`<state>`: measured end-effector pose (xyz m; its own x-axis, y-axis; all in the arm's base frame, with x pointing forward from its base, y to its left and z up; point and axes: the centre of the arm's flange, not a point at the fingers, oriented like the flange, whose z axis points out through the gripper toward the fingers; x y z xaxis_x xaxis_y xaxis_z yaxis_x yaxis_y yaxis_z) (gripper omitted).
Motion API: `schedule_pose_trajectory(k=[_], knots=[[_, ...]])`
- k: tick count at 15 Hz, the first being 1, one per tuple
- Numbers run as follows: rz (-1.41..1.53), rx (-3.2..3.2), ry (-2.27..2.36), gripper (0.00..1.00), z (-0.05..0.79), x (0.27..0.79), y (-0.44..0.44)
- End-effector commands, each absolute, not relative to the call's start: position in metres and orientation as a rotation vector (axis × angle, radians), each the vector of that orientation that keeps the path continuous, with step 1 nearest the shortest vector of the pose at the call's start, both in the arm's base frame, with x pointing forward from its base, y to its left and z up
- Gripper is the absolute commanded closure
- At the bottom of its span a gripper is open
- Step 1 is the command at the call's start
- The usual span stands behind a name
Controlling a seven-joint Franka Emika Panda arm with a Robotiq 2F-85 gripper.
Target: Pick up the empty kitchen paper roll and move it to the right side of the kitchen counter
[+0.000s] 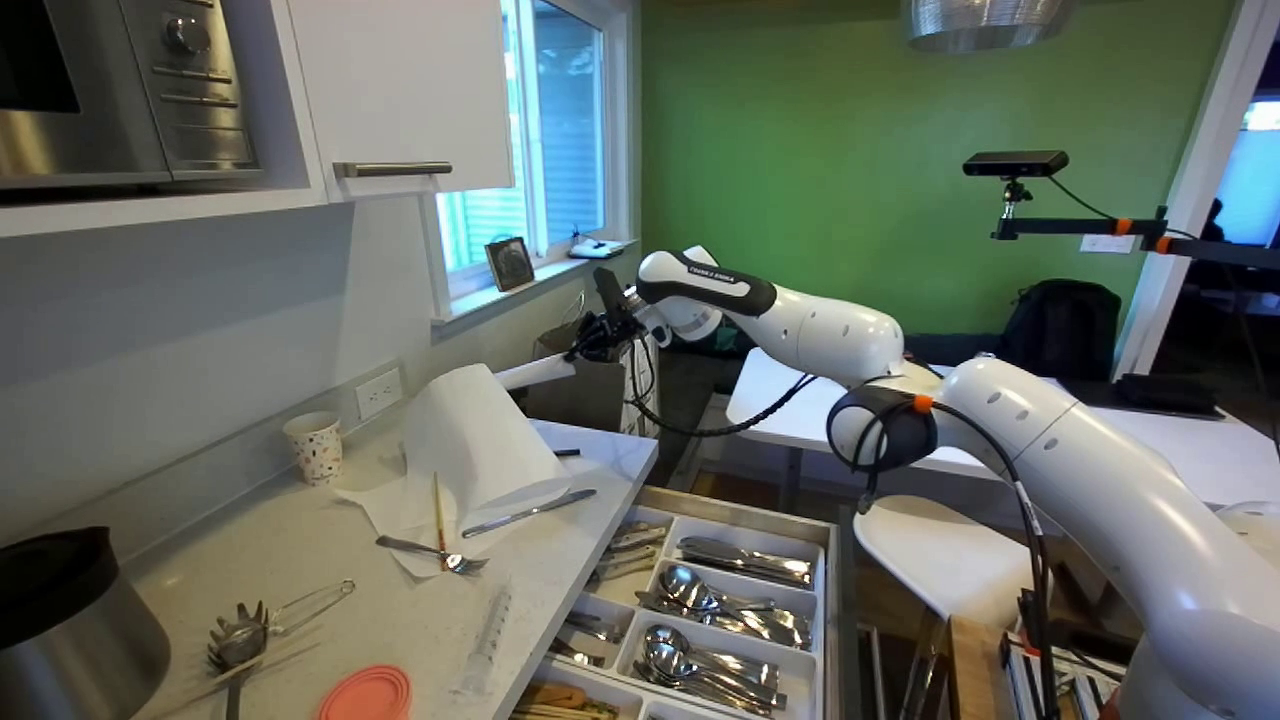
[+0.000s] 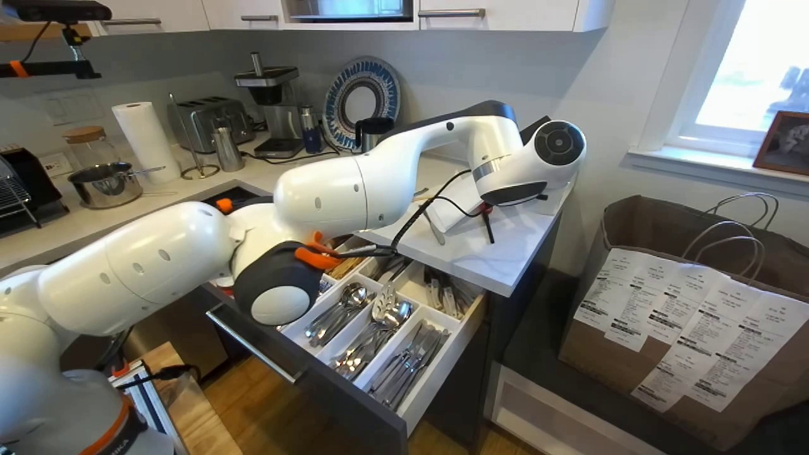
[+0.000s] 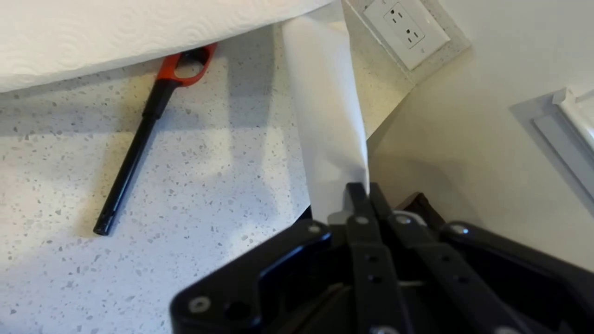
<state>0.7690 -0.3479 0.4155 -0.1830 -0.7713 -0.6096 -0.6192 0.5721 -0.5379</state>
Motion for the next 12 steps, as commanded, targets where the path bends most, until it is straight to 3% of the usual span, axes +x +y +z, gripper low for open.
schedule_pose_trajectory(k=[1,12], knots=[[-0.183,-1.088,1.934,1.0,0.404,0.773,-0.345],[-0.074,-0.968,2.085,1.0,0.372,0.773,-0.339]])
